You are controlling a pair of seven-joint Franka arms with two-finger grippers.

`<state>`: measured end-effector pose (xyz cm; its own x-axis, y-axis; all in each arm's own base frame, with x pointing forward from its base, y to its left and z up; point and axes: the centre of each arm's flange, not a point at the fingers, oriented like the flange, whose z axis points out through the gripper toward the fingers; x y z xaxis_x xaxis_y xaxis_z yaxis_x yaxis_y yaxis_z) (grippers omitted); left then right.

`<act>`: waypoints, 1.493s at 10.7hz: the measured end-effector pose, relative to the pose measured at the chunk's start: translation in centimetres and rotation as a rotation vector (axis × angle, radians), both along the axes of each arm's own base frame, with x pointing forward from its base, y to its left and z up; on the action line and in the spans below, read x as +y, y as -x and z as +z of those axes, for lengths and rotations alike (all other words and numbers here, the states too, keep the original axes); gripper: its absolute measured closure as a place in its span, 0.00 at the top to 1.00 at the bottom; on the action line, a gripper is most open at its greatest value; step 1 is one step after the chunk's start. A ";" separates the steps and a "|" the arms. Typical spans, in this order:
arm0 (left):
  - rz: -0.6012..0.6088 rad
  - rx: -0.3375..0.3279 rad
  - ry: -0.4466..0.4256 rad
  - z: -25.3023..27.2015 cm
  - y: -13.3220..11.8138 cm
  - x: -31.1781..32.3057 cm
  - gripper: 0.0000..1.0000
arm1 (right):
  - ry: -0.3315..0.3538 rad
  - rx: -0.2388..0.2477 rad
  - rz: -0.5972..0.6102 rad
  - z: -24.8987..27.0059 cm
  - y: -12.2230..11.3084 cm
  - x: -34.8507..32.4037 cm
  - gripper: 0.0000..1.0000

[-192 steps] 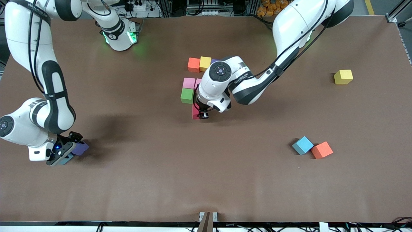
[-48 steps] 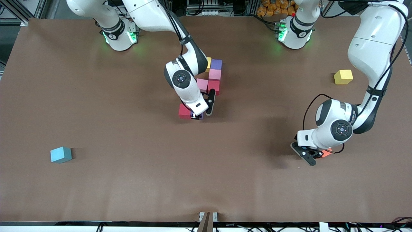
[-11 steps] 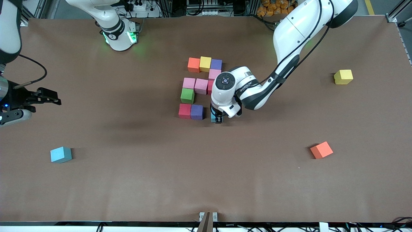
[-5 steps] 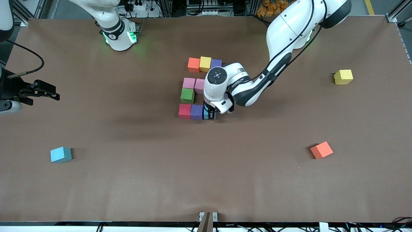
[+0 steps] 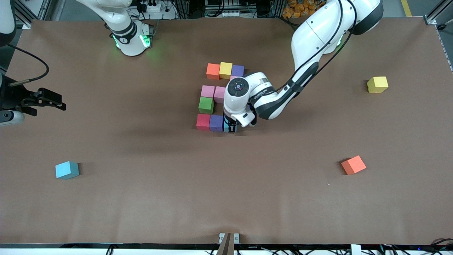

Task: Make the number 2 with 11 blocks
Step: 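Lower cyan beside the purple block and open the left gripper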

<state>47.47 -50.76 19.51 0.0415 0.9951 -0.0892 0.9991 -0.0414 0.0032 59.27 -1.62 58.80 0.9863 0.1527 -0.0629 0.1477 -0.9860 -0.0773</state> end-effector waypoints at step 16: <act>-0.054 -0.054 -0.012 0.5 -1.9 0.6 1.00 | -0.001 0.003 0.003 0.0 0.0 0.2 1.00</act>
<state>49.33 -50.14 19.97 0.0998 0.9923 -0.0734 0.9938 -0.0957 0.0566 59.24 -1.39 58.78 0.9856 0.1557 -0.0657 0.1505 -0.9855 -0.0784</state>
